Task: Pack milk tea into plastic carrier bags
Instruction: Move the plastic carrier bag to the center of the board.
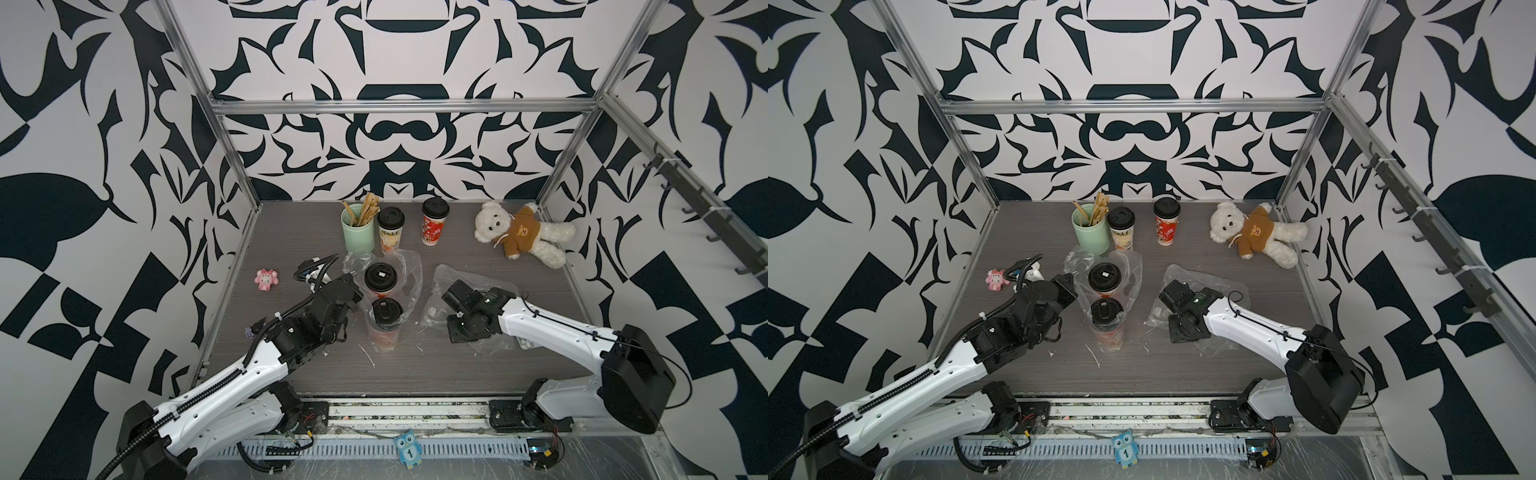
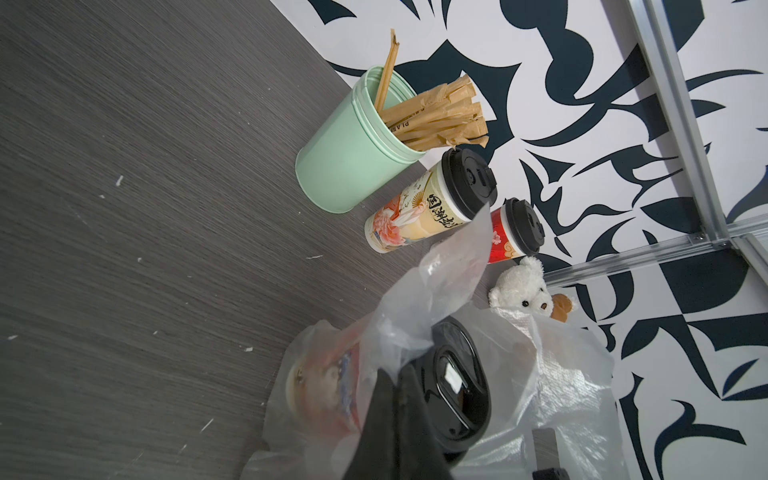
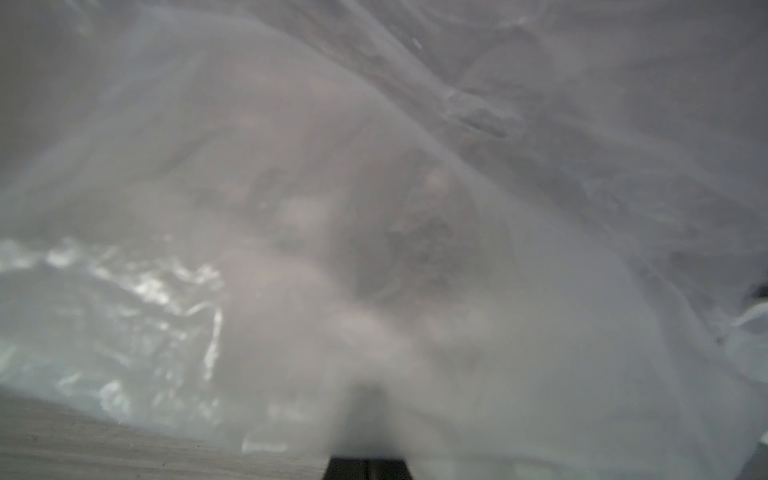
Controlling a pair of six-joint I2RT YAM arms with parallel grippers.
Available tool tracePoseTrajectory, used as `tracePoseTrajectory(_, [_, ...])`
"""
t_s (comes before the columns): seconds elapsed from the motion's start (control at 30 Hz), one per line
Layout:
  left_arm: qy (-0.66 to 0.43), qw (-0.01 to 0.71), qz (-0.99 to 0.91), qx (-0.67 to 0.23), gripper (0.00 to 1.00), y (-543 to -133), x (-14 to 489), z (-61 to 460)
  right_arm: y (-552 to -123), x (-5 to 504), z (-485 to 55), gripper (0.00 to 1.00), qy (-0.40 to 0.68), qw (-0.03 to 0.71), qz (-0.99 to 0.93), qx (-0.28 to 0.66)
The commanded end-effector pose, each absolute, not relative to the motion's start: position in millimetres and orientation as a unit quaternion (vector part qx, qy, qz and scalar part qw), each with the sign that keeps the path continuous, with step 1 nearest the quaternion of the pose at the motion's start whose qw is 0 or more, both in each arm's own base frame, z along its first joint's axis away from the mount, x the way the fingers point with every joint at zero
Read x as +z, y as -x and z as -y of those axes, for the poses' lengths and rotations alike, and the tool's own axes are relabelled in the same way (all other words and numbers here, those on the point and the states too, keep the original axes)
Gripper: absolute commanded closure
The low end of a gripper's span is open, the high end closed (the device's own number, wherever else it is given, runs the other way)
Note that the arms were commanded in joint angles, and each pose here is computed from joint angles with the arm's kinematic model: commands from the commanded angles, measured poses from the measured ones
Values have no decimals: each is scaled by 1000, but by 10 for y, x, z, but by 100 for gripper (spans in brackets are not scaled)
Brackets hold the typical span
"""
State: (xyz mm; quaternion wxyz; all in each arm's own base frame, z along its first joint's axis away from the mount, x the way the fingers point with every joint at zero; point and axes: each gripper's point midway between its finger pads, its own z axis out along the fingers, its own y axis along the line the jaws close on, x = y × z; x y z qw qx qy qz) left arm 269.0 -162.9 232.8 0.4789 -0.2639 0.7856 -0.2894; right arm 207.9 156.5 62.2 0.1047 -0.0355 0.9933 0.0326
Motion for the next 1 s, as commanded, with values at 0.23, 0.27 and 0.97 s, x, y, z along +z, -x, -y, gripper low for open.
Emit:
tracePoseTrajectory(0.23, [272,487,-785,-271,100,-2662,2306,1509,-3058,957,-1413,100,65,177,-982,17])
tracePoseTrajectory(0.27, [271,486,-785,-271,100,-2661,2306,1510,-3128,993,-1401,100,68,183,-981,15])
tracePoseTrajectory(0.97, [259,495,-786,-264,100,-2690,2350,1530,-3838,2780,-2166,100,117,346,-919,146])
